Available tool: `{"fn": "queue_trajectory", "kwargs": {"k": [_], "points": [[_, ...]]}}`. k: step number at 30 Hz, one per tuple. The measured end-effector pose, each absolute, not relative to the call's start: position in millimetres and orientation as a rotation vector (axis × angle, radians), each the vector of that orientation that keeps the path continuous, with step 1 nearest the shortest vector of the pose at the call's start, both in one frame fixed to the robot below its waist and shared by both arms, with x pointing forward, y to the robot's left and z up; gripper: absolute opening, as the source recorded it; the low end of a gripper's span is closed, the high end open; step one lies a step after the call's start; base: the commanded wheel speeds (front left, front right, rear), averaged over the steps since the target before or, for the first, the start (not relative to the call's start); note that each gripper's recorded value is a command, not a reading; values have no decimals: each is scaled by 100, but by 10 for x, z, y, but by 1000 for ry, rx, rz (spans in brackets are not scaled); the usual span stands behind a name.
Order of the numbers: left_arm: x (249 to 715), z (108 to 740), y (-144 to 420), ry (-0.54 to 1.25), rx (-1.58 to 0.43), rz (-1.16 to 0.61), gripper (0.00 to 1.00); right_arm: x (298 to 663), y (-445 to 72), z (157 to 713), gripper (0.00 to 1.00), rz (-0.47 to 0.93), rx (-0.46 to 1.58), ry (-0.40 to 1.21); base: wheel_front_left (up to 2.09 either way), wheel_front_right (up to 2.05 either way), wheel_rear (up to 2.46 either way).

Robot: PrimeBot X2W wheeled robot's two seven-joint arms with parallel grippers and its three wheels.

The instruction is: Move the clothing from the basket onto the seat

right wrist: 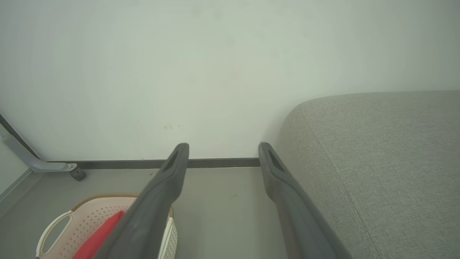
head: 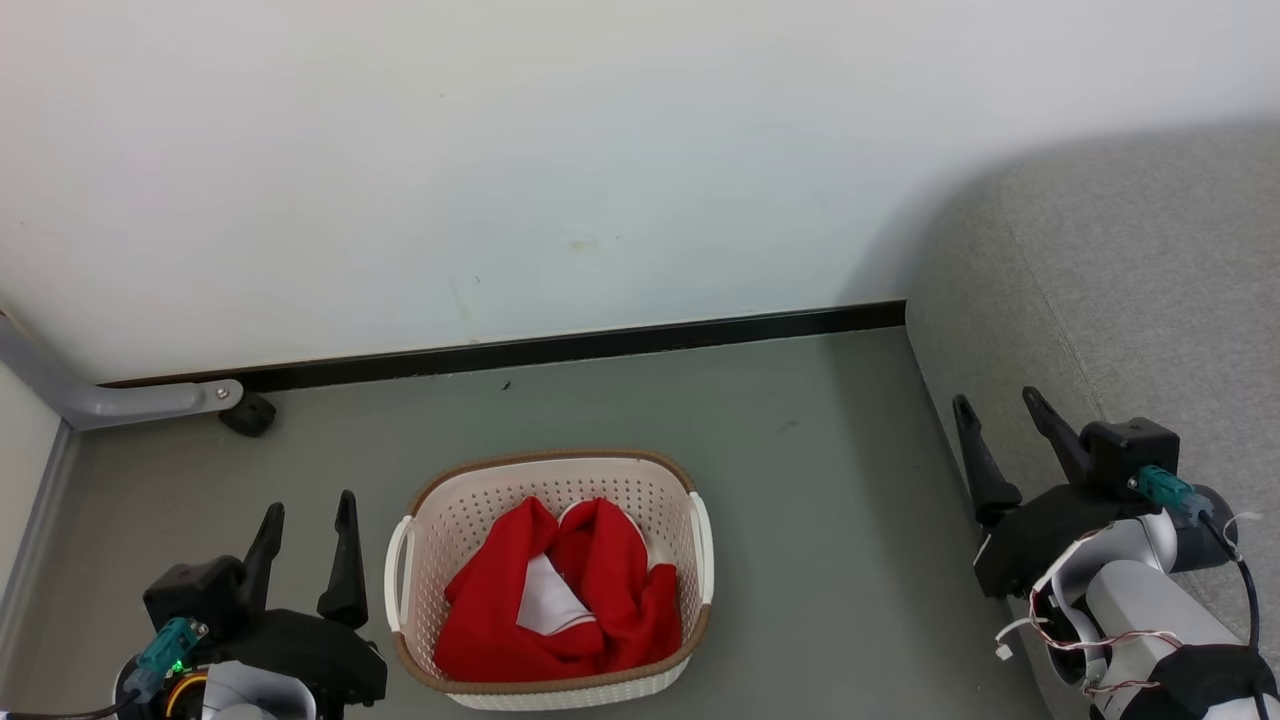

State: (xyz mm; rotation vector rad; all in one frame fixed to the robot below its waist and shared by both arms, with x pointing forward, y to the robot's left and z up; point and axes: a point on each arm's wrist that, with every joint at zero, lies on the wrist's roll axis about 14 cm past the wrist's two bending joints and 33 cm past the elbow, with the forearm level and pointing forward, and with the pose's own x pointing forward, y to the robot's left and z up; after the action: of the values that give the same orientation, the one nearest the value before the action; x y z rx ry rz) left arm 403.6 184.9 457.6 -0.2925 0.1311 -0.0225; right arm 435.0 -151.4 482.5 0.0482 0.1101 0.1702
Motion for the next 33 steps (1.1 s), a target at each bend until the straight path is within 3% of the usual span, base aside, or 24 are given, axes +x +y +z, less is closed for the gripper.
{"fn": "queue_trajectory", "kwargs": {"k": [33], "points": [[4229,4158,1606,231,-321,-79,100,4587,-1423,4435,100,183,75,186,0,0,0]]}}
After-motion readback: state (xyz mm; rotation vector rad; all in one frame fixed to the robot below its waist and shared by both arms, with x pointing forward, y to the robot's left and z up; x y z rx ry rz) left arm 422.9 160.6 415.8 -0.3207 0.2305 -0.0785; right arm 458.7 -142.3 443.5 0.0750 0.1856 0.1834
